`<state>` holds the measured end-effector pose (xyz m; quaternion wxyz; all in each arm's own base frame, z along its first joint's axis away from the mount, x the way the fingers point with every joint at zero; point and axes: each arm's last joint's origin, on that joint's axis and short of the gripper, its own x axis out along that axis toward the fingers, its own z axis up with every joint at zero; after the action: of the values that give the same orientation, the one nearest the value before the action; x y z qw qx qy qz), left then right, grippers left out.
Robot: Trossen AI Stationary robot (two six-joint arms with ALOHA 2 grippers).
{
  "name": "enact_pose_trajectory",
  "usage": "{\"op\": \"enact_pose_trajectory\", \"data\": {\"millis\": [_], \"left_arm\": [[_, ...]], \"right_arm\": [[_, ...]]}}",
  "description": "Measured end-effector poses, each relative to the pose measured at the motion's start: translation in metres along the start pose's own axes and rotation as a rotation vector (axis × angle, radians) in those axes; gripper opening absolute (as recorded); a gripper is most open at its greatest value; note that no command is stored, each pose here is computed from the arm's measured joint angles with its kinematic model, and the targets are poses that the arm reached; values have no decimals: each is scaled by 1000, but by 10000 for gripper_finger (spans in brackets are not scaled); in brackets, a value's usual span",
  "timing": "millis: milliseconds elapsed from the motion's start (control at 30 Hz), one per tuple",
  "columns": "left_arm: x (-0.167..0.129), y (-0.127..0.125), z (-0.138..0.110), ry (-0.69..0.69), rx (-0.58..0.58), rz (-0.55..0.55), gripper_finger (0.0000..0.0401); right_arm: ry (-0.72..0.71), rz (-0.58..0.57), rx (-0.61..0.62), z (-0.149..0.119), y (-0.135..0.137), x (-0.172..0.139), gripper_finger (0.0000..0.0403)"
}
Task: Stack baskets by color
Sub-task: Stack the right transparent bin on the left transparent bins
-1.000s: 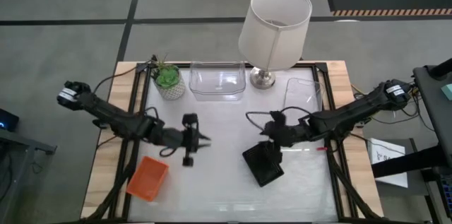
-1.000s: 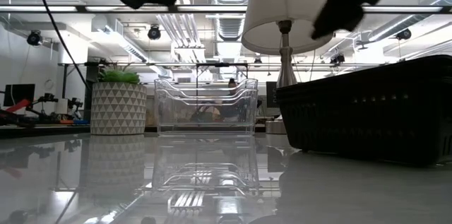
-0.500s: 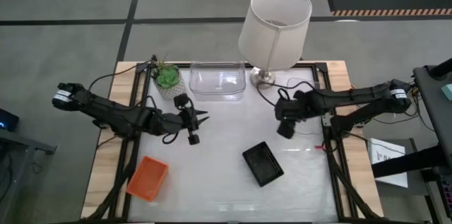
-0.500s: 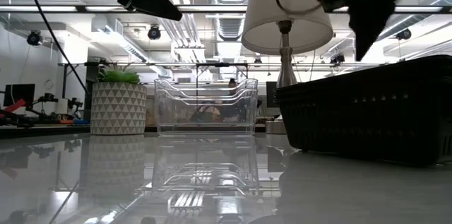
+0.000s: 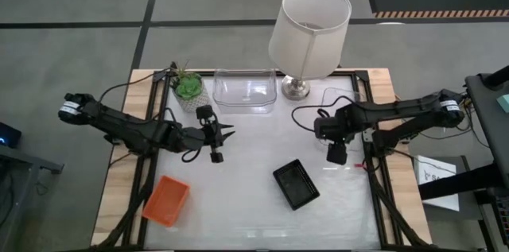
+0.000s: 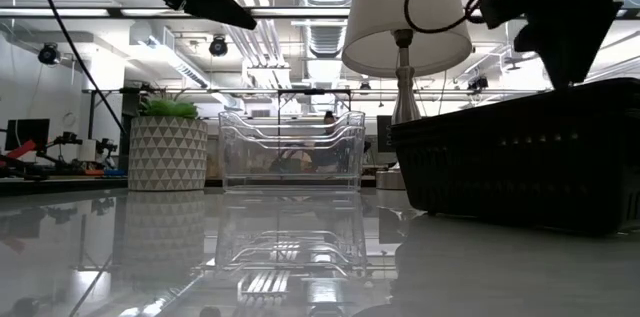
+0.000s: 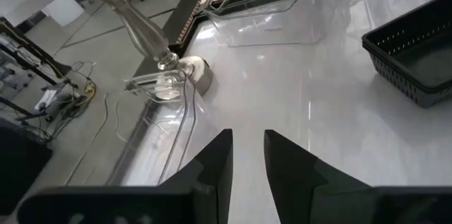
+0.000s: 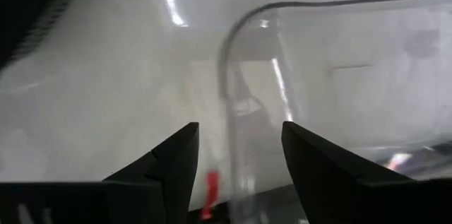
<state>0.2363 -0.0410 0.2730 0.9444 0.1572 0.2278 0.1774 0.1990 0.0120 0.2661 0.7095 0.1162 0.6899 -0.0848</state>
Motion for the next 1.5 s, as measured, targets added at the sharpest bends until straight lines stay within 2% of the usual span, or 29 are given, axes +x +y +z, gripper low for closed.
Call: {"op": "enact_pose_trajectory", "data": {"millis": [133, 267, 567, 833, 967, 1167, 1300, 1500], "left_arm": [[0, 0, 0, 1, 7, 0, 65], [0, 0, 0, 2, 24, 0, 65], [0, 0, -1, 2, 25, 0, 65], [0, 0, -2, 10, 30, -1, 65], [-1, 0, -2, 9, 14, -2, 65], [-2, -3, -3, 18, -17, -25, 65], [-4, -6, -3, 15, -28, -52, 65], [-5, -9, -2, 3, -30, -118, 65]], "right_arm": [[6, -35, -2, -1, -2, 8, 192], [22, -8, -11, -2, -2, 15, 185], [9, 20, 0, -4, -1, 10, 171], [30, 6, -7, -8, -3, 33, 163], [-5, 18, -25, -7, 0, 42, 126], [-77, 40, -22, -1, 2, 48, 22], [-163, 31, 4, 7, 4, 47, 13], [-363, 83, 181, 27, 5, 40, 9]]}}
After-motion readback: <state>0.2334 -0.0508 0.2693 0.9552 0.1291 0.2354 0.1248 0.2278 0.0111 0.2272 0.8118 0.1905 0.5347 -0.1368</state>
